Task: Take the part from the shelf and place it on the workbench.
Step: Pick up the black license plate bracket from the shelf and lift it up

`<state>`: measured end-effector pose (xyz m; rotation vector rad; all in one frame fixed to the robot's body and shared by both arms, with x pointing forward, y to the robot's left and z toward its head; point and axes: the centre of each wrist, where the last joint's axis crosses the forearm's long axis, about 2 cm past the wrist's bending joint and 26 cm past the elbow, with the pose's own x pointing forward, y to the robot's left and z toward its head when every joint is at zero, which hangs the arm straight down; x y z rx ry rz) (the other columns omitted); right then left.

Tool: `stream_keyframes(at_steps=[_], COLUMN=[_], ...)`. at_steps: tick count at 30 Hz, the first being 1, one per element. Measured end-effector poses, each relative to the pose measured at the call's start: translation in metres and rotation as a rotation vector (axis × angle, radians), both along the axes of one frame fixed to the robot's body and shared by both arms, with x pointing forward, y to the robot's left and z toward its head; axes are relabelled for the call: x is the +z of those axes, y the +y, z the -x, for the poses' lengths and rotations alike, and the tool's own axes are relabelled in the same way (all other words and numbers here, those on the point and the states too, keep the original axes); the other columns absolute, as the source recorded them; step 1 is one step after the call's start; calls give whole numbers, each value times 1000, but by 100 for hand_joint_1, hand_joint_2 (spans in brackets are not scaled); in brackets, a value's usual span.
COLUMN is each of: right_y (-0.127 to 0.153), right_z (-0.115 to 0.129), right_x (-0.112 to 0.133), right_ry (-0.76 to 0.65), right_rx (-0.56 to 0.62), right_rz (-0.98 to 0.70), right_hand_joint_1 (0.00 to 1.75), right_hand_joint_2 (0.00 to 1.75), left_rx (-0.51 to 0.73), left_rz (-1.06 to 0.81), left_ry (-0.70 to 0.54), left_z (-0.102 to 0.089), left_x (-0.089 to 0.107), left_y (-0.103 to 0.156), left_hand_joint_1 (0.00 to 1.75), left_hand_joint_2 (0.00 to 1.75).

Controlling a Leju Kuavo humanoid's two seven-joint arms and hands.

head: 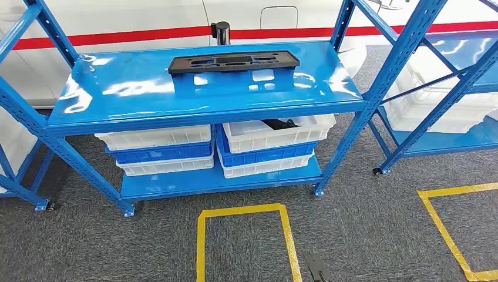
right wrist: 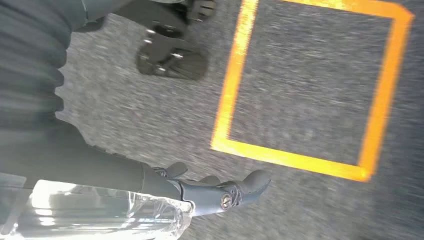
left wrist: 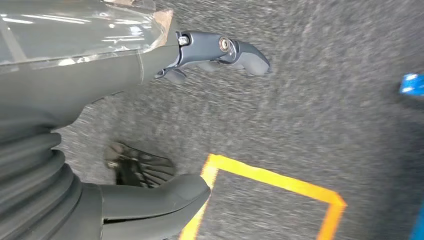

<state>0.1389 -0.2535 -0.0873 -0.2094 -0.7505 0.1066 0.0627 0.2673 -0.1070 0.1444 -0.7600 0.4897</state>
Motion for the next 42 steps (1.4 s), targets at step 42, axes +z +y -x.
stream_keyframes(at_steps=[42], right_y=[-12], right_z=[-184], right_x=[242], right_ry=[-1339], right_rx=[416], right_rz=[616], right_hand_joint_1=[0], right_hand_joint_2=[175], left_rx=[-127], left_rz=[-78], left_ry=[-237], left_z=[-79], left_x=[21], left_y=[-35], left_hand_joint_1=[0], left_hand_joint_2=[175])
